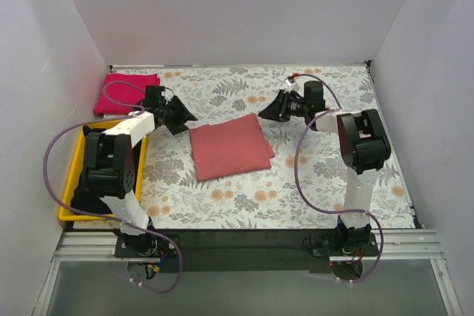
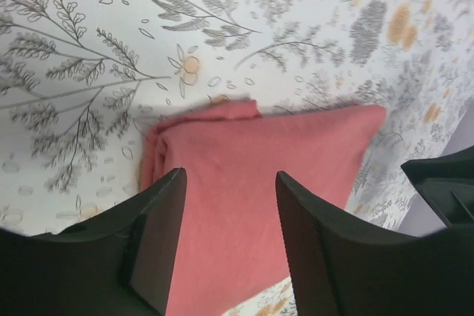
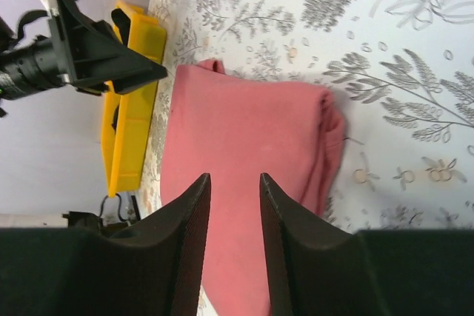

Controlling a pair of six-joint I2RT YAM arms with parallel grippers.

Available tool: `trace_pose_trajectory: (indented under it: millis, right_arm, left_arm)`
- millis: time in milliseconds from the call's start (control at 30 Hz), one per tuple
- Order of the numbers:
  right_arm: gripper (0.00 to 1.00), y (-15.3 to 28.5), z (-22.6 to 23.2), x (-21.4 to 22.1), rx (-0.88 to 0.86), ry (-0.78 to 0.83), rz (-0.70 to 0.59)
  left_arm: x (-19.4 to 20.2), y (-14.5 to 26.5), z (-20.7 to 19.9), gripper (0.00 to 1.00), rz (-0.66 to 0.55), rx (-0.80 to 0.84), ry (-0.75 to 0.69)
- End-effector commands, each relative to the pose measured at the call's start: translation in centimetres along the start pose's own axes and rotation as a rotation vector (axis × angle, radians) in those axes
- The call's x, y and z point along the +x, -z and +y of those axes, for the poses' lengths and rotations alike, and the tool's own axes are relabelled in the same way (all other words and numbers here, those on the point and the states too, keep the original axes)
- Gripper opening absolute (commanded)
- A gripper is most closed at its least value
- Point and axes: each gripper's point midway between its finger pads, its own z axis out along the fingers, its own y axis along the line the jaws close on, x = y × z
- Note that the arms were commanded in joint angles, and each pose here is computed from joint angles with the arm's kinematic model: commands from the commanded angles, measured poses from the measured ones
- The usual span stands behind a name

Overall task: Fold and stack the t-shirts
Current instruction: Fold the tshirt, then neatly place the folded tshirt to the corner

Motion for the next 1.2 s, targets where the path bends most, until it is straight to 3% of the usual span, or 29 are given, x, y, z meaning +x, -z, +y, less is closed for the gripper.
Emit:
trace_pose_trajectory:
  millis: [0,67,200,367,633,1167]
  right_arm:
    - [0.41,1.9,5.0,-1.3,0.003,0.205,-0.054]
    - [0.45,2.2,6.3,0.0,0.098,0.241,-0.018]
    - [0.57,1.8,7.2,2.5,0.333,0.486,0.055]
    - [0.67,-1.3,10.7,9.5,0.414,0.706,0.22]
    - [0.67,-6.7,12.6,17.7,0.5,1.054,0.378]
    - [0.62,-12.7,12.1,24.9,0.429,1.231,0.524]
  left_arm:
    - [-2.1,5.8,-2.3,0.51,-0.146,0.022,-0.098]
    - [-2.3,8.4,-1.8,0.58,-0.213,-0.012,-0.139]
    - [-1.6,11.9,0.2,0.7,-0.302,-0.087,-0.18]
    - [1.6,13.6,4.0,0.84,-0.34,-0.126,-0.163]
    - [4.2,11.6,7.5,0.89,-0.271,-0.18,-0.146]
    - [4.8,10.0,8.8,0.89,-0.197,-0.241,-0.127]
